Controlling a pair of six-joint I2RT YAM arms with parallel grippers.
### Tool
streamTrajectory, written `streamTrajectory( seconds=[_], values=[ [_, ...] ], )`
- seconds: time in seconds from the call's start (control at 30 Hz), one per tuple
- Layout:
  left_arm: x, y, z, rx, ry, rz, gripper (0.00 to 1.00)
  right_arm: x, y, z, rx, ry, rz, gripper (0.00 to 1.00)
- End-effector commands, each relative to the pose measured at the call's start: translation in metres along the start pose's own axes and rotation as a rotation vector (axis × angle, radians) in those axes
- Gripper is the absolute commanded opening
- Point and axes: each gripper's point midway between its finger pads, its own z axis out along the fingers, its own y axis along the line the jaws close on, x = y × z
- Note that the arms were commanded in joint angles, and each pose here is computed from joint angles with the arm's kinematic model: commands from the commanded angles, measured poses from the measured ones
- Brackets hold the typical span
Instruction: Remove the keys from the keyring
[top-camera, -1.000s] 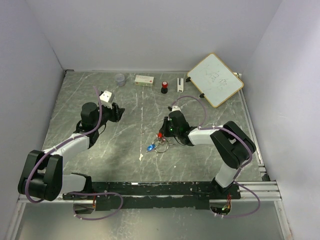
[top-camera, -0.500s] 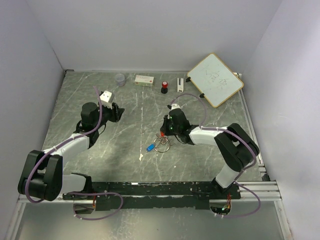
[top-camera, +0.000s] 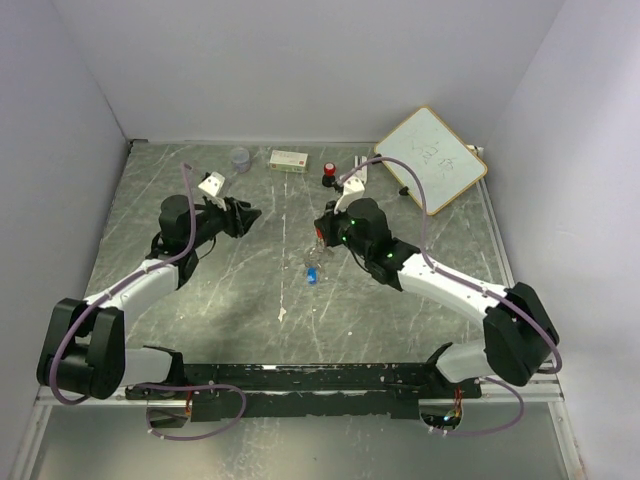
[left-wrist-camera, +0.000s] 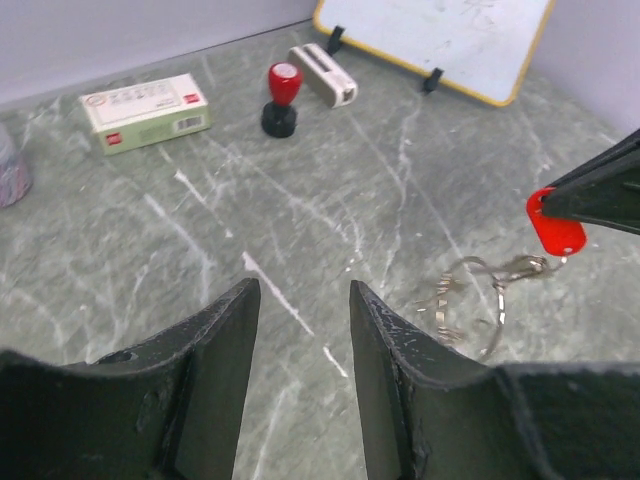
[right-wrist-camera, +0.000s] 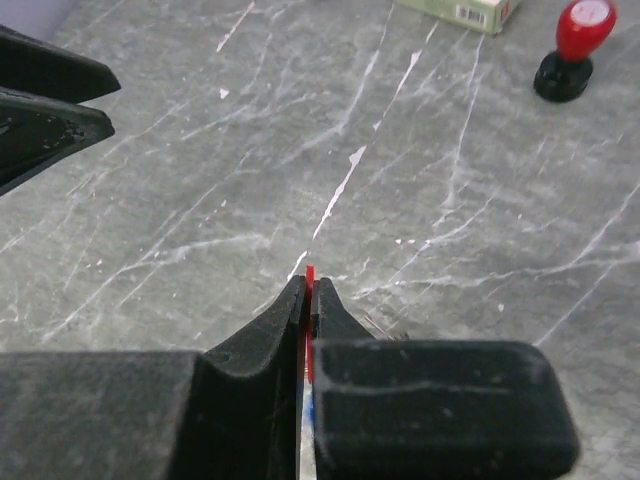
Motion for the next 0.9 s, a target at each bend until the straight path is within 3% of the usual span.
streamTrajectory(
  seconds=[0.0, 0.13, 0.23, 0.33, 0.43, 0.87],
  values=[
    [-0.026, -0.029, 0.007, 0.165, -0.055, -0.011, 0.53, -0.042, 0.000, -0.010, 0.032, -0.119, -0.087, 0.00],
    [-0.032, -0.045, 0.004, 0.259, -0.070, -0.014, 0.58, -0.070, 0.003, -0.018, 0.044, -0.181, -0.113, 0.00],
    [-0.034, -0.053, 0.003, 0.302, -0.079, -0.019, 0.75, -0.090, 0.008, -0.024, 0.050, -0.225, -0.126, 0.00],
    [-0.034, -0.057, 0.002, 0.329, -0.089, -0.030, 0.83, -0.102, 0.012, -0.028, 0.053, -0.253, -0.135, 0.00],
    [-0.040, -0.066, -0.001, 0.377, -0.121, -0.035, 0.81, -0.128, 0.020, -0.034, 0.044, -0.310, -0.130, 0.00],
    [-0.049, -0.101, -0.010, 0.538, -0.172, -0.082, 0.76, -0.153, 0.047, -0.022, 0.009, -0.396, -0.123, 0.00]
  ],
)
